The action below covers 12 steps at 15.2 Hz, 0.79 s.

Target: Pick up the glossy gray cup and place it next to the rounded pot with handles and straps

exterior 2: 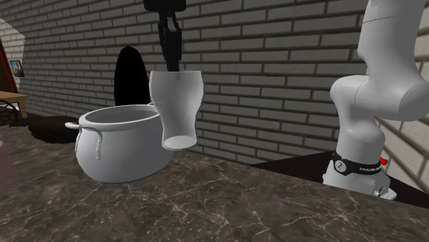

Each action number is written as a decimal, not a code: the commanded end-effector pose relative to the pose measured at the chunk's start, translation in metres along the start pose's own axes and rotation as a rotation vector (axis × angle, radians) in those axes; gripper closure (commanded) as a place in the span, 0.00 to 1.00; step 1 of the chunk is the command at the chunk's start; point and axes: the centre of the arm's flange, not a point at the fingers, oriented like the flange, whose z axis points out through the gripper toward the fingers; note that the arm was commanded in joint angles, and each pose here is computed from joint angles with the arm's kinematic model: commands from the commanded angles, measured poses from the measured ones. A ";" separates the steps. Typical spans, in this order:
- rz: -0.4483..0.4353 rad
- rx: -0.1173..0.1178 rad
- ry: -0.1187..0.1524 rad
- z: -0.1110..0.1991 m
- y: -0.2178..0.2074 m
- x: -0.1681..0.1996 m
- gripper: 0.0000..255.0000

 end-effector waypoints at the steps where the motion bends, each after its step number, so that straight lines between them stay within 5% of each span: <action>1: 0.000 0.000 0.001 0.009 -0.001 0.001 1.00; 12: 0.000 0.000 0.001 0.067 -0.010 0.005 1.00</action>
